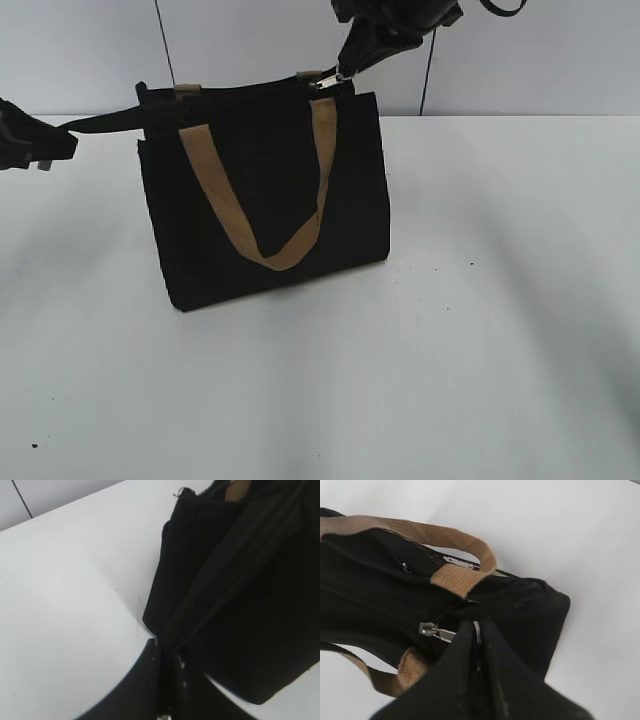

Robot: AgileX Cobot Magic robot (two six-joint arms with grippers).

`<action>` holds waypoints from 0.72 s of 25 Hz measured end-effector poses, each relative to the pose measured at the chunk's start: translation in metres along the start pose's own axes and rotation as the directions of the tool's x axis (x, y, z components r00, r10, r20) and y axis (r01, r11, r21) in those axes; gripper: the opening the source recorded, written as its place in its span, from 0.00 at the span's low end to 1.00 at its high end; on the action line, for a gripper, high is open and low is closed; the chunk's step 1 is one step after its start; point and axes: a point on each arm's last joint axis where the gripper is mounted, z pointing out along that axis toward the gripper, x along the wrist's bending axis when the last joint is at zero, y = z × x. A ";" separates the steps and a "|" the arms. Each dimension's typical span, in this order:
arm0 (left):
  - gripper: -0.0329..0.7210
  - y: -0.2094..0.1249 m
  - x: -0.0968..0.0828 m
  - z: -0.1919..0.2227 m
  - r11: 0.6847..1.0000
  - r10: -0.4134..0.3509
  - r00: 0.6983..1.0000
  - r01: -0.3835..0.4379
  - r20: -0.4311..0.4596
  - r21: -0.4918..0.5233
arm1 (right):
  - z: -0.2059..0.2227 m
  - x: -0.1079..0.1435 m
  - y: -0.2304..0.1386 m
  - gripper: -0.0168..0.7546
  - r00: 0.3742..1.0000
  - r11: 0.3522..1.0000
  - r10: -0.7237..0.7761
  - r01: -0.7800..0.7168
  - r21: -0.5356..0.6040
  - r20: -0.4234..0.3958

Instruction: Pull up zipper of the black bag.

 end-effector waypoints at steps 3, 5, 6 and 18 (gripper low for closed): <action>0.07 0.000 0.000 0.000 1.000 -0.001 1.000 0.001 0.009 0.000 | -0.004 -0.001 0.001 0.25 1.000 1.000 -0.018 0.018 -0.010 -0.013; 0.07 0.000 -0.001 0.000 1.000 -0.002 1.000 0.002 0.018 -0.001 | -0.010 0.003 0.003 0.43 0.999 0.999 -0.016 0.015 -0.032 -0.034; 0.07 0.000 -0.001 0.000 1.000 -0.001 1.000 0.001 0.023 0.000 | -0.014 0.005 0.005 0.49 0.999 0.999 -0.015 0.013 -0.045 -0.044; 0.71 0.000 -0.012 -0.003 0.999 -0.032 0.989 0.033 0.143 -0.007 | -0.057 0.021 0.014 0.66 0.998 0.991 -0.068 0.067 -0.120 -0.010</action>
